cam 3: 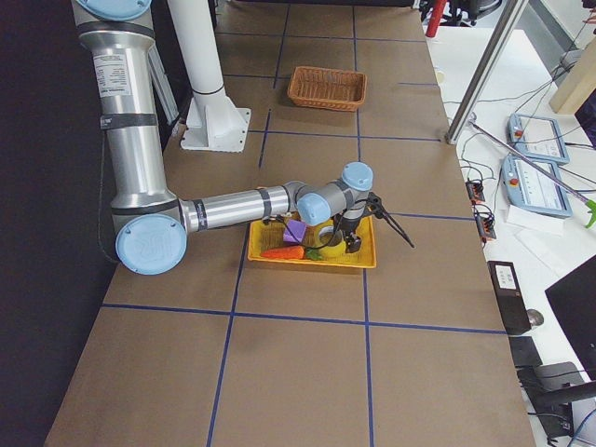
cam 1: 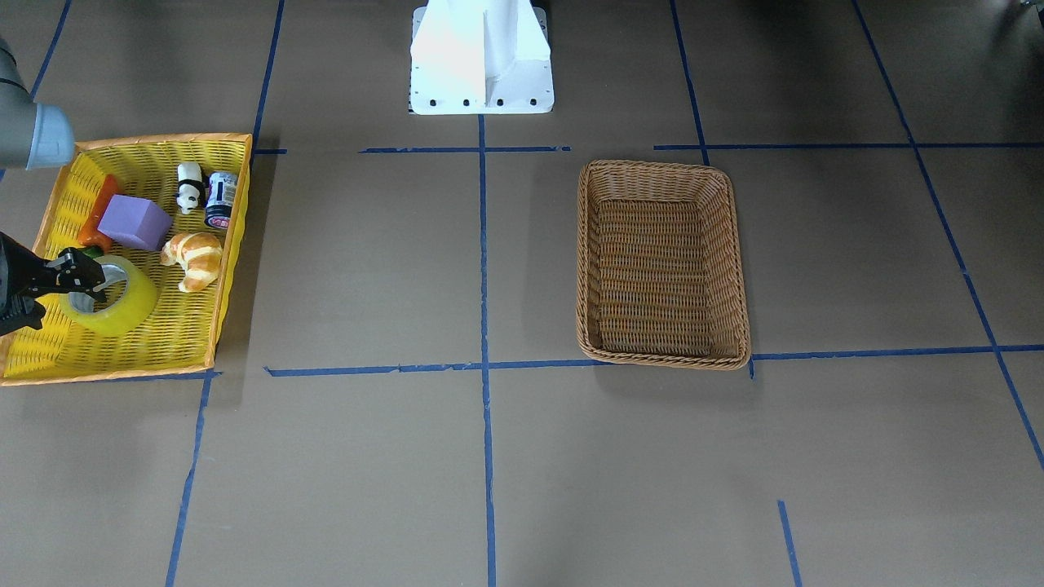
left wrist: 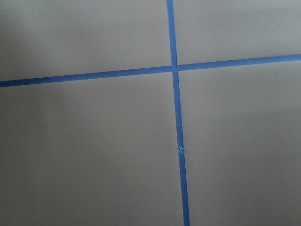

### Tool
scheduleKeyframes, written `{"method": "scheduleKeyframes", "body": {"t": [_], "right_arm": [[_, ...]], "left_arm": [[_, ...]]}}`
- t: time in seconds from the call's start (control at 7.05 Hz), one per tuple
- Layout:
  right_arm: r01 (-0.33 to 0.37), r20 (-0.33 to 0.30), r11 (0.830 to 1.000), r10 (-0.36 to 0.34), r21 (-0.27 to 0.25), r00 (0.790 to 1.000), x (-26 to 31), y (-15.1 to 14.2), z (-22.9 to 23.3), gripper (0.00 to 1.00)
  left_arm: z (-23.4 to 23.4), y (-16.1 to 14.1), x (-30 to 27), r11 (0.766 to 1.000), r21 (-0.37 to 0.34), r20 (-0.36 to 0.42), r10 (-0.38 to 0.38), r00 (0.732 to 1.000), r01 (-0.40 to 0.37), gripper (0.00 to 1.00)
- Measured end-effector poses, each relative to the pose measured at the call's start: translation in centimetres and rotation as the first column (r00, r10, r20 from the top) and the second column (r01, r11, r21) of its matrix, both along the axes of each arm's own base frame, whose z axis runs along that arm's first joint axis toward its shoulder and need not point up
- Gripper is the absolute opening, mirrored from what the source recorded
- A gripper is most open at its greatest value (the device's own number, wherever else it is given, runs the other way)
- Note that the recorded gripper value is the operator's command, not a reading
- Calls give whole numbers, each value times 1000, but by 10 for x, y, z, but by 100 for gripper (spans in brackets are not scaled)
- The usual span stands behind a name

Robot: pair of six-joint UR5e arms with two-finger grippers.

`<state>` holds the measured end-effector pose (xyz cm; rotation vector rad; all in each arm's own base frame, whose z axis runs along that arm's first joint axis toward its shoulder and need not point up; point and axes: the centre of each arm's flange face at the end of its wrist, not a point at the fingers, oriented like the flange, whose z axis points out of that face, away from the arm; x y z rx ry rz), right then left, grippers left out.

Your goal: Move tape to another basket

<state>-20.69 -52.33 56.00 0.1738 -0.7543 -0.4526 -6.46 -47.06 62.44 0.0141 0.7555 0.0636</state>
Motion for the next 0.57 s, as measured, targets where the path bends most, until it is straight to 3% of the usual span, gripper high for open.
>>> {"method": "scheduleKeyframes", "body": {"t": [0.57], "right_arm": [[109,-16,991,-108,81,994,3,7,13,74]], "left_arm": [[-2,-1,0,1000,-18,-1,-24,1000,24,100]]}}
